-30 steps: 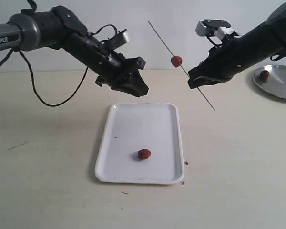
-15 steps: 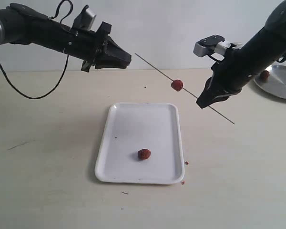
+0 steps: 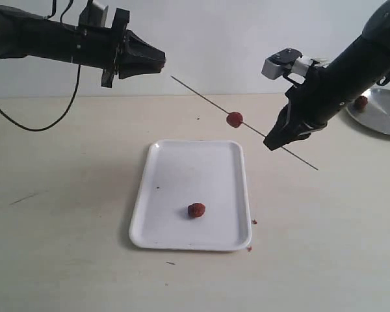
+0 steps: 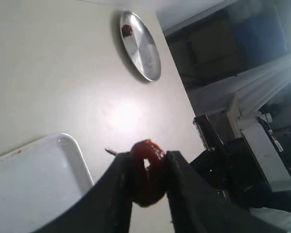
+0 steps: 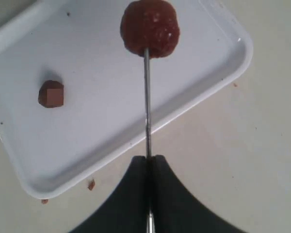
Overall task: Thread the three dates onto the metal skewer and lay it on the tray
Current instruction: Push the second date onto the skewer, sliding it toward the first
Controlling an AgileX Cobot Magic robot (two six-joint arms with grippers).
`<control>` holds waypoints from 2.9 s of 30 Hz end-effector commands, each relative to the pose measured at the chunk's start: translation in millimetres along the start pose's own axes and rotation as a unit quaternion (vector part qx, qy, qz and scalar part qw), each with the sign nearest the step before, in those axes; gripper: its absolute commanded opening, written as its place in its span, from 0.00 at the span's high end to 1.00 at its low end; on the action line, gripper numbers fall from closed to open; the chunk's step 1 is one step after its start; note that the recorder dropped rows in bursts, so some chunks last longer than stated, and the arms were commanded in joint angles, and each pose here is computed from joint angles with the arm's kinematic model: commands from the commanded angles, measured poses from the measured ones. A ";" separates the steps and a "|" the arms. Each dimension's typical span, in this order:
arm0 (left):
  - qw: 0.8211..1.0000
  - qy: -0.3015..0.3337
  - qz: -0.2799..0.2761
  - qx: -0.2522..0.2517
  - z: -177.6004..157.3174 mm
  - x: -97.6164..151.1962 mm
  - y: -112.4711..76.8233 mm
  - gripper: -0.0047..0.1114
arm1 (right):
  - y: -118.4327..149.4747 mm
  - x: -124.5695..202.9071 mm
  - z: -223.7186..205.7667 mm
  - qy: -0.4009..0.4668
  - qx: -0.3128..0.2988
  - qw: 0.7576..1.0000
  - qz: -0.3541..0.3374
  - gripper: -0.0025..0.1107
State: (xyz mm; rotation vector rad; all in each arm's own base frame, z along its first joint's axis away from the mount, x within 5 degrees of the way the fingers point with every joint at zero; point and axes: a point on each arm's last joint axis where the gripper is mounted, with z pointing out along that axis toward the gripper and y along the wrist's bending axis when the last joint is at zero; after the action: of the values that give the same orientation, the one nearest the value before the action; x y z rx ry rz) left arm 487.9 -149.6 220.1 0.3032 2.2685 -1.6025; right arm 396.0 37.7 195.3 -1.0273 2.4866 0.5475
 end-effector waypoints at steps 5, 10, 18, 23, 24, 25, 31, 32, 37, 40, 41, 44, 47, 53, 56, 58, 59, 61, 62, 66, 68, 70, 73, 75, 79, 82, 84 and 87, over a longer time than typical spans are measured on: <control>1.000 -0.017 -0.002 0.004 -14.4 -5.6 -0.9 0.75 | 1.7 -3.7 -5.8 -0.019 -0.003 1.000 -0.024 0.98; 1.000 -0.018 -0.001 -0.006 -20.9 -6.6 3.6 0.75 | 2.0 -4.0 -5.8 -0.021 -0.005 1.000 -0.023 0.98; 1.000 -0.004 0.000 -0.010 -11.7 -2.5 6.0 0.75 | 6.7 -8.5 -6.3 -0.047 -0.029 0.998 -0.044 0.98; 1.000 -0.005 0.000 -0.005 -9.7 -2.4 4.3 0.75 | 7.3 -7.9 -6.2 -0.044 -0.032 0.997 -0.046 0.98; 1.000 -0.007 -0.001 -0.003 -9.7 -2.6 3.9 0.75 | 7.3 -7.9 -6.2 -0.044 -0.032 0.997 -0.046 0.98; 1.000 -0.008 -0.003 0.000 -9.7 -2.9 3.5 0.75 | 7.3 -7.9 -6.2 -0.044 -0.032 0.997 -0.046 0.98; 1.000 -0.013 -0.005 0.006 -10.0 -3.9 1.5 0.75 | 7.3 -7.9 -6.2 -0.044 -0.032 0.998 -0.041 0.98; 1.000 -0.013 -0.005 0.006 -10.0 -3.9 1.5 0.75 | 7.3 -7.9 -6.2 -0.044 -0.032 0.998 -0.041 0.98; 1.000 -0.015 -0.006 0.005 -12.2 -4.6 2.6 0.75 | 6.6 -8.1 -6.2 -0.044 -0.029 0.998 -0.040 0.98; 1.000 -0.017 -0.008 0.004 -14.7 -5.4 3.8 0.75 | 5.3 -8.6 -6.2 -0.047 -0.022 0.998 -0.034 0.98; 1.000 -0.018 -0.008 0.003 -15.6 -5.6 4.3 0.75 | 5.3 -8.6 -6.2 -0.047 -0.022 0.998 -0.034 0.98; 1.000 -0.018 -0.008 0.003 -15.6 -5.6 4.3 0.75 | 5.3 -8.6 -6.2 -0.047 -0.022 0.998 -0.034 0.98; 1.000 -0.018 -0.008 0.003 -15.5 -5.5 4.4 0.75 | 5.3 -8.6 -6.2 -0.047 -0.022 0.998 -0.033 0.98; 1.000 -0.014 -0.006 0.001 -13.8 -4.7 3.9 0.75 | 5.2 -8.6 -6.2 -0.047 -0.021 0.998 -0.033 0.98; 1.000 -0.011 -0.005 0.001 -11.3 -3.8 2.8 0.75 | 3.2 -9.4 -6.2 -0.050 -0.011 0.998 -0.024 0.98; 1.000 -0.011 -0.006 0.002 -11.3 -3.8 2.8 0.75 | 2.8 -9.6 -6.2 -0.051 -0.008 0.998 -0.023 0.98; 1.000 -0.011 -0.006 0.002 -11.3 -3.8 2.8 0.75 | 2.8 -9.6 -6.2 -0.051 -0.008 0.998 -0.023 0.98; 1.000 -0.011 -0.005 0.001 -11.3 -3.7 3.0 0.75 | 2.8 -9.6 -6.2 -0.051 -0.008 0.998 -0.023 0.98; 1.000 -0.011 -0.005 0.001 -11.3 -3.7 3.0 0.75 | 2.8 -9.6 -6.2 -0.051 -0.008 0.998 -0.023 0.98; 1.000 -0.007 -0.004 0.003 -7.2 -2.4 0.9 0.75 | 2.8 -9.6 -6.2 -0.051 -0.008 0.998 -0.023 0.98; 1.000 -0.004 -0.003 0.004 -4.1 -1.4 -0.6 0.75 | 2.8 -9.6 -6.2 -0.051 -0.008 0.998 -0.023 0.98; 1.000 -0.001 -0.002 0.006 -0.9 -0.3 -2.2 0.75 | 2.8 -9.6 -6.2 -0.051 -0.008 0.998 -0.023 0.98; 1.000 0.000 -0.002 0.005 -0.9 -0.3 -2.1 0.75 | 2.8 -9.6 -6.2 -0.051 -0.008 0.998 -0.023 0.98; 1.000 0.001 -0.001 0.003 -0.9 0.0 -1.7 0.75 | 2.8 -9.6 -6.2 -0.051 -0.008 0.998 -0.023 0.98; 1.000 0.014 0.004 0.004 9.6 4.2 -6.4 0.75 | 3.3 -10.8 -6.3 -0.058 -0.011 0.998 -0.019 0.98; 1.000 0.027 0.014 0.006 20.4 8.7 -11.6 0.75 | 3.8 -12.1 -6.5 -0.066 -0.013 0.998 -0.018 0.98; 0.999 0.039 0.024 0.010 31.4 13.6 -17.2 0.75 | 4.4 -13.9 -6.8 -0.075 -0.017 0.997 -0.019 0.98; 0.998 0.053 0.033 0.015 43.5 19.1 -23.8 0.75 | 5.3 -18.1 -7.6 -0.099 -0.023 0.995 -0.003 0.98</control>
State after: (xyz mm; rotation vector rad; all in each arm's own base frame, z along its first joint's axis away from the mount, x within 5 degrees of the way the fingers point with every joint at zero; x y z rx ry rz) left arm 473.1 -190.3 218.3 0.4351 2.2921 -1.6137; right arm 400.9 47.9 203.7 -0.9961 2.3415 0.6581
